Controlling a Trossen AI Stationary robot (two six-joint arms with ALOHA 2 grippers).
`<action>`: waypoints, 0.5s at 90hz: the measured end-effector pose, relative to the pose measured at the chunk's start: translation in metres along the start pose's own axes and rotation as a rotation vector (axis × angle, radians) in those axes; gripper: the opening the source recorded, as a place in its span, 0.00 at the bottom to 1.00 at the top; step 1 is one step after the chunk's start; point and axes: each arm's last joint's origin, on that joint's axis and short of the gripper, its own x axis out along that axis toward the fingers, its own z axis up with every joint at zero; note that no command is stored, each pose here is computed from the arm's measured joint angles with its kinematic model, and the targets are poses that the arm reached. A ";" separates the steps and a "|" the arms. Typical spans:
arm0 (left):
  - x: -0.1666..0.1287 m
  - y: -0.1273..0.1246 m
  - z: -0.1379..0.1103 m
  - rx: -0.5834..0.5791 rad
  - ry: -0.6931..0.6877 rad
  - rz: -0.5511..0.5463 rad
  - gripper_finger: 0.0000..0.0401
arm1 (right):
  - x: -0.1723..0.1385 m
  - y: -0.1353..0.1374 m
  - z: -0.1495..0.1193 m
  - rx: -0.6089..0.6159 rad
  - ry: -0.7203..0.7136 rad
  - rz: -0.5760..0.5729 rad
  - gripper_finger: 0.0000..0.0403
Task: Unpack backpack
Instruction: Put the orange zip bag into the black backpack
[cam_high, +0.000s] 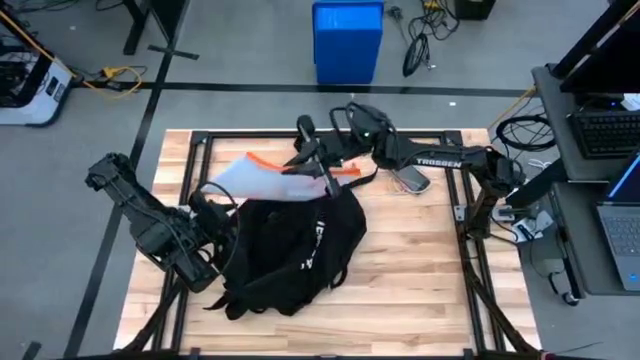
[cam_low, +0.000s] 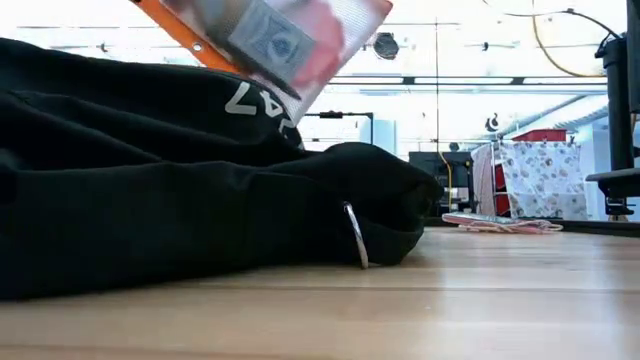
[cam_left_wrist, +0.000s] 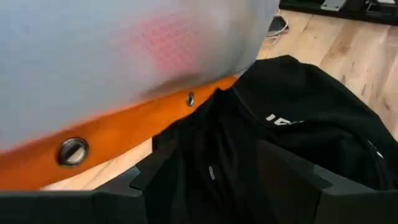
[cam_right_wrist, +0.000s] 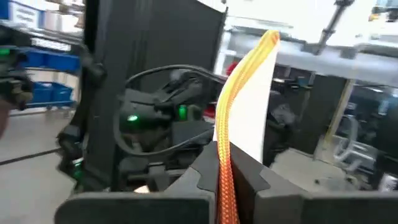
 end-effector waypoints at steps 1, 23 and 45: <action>0.000 0.000 0.000 0.002 -0.003 0.001 0.50 | 0.000 0.000 0.000 0.002 0.003 0.001 0.00; -0.001 0.001 0.004 0.016 -0.037 0.008 0.50 | 0.010 0.001 -0.040 0.172 0.156 0.024 0.00; -0.006 0.002 0.011 -0.017 -0.048 -0.013 0.50 | 0.016 -0.006 -0.079 0.194 0.224 0.021 0.00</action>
